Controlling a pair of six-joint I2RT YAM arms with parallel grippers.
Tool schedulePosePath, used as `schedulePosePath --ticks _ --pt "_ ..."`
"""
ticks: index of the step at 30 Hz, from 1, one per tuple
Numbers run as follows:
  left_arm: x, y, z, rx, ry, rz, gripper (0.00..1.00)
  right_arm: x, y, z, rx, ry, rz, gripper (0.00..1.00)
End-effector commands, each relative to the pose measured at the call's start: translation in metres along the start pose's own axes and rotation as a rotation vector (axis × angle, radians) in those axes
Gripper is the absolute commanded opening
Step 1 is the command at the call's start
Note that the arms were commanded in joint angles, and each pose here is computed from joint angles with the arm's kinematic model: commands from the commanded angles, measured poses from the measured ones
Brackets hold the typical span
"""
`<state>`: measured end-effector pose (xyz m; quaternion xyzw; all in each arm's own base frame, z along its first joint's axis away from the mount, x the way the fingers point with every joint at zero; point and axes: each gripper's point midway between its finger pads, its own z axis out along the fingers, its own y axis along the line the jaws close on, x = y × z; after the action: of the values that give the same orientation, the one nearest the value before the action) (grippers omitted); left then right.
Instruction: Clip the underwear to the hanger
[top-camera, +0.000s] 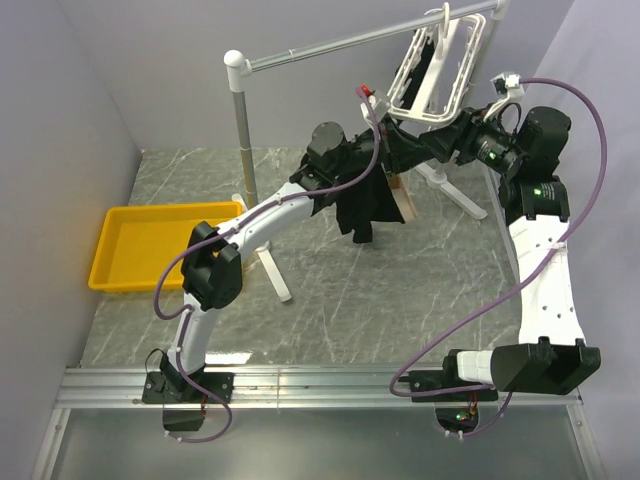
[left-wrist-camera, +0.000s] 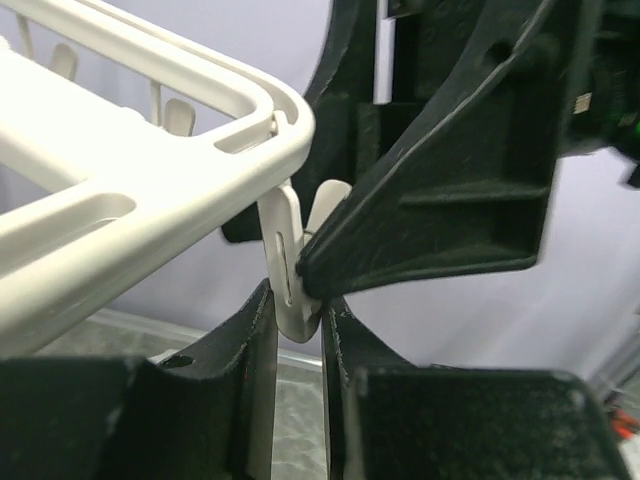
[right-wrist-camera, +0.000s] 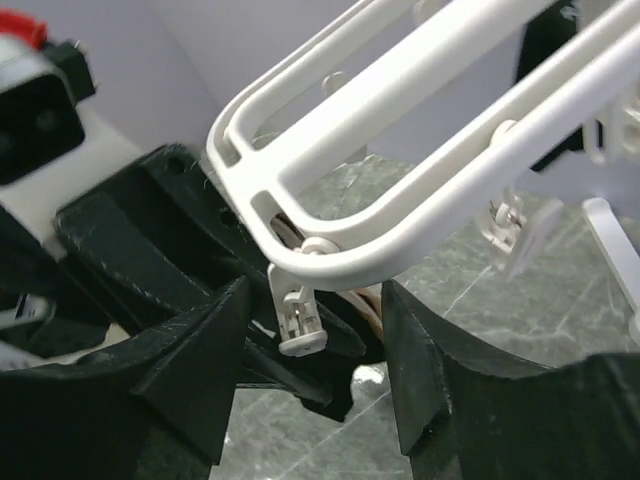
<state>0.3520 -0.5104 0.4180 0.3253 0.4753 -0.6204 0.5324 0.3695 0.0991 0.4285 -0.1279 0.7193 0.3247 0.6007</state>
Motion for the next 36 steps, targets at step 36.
schedulePosePath --ticks 36 --pt "-0.018 0.004 0.010 -0.247 -0.012 0.435 0.00 -0.016 -0.022 -0.004 0.424 -0.080 0.216 0.52"
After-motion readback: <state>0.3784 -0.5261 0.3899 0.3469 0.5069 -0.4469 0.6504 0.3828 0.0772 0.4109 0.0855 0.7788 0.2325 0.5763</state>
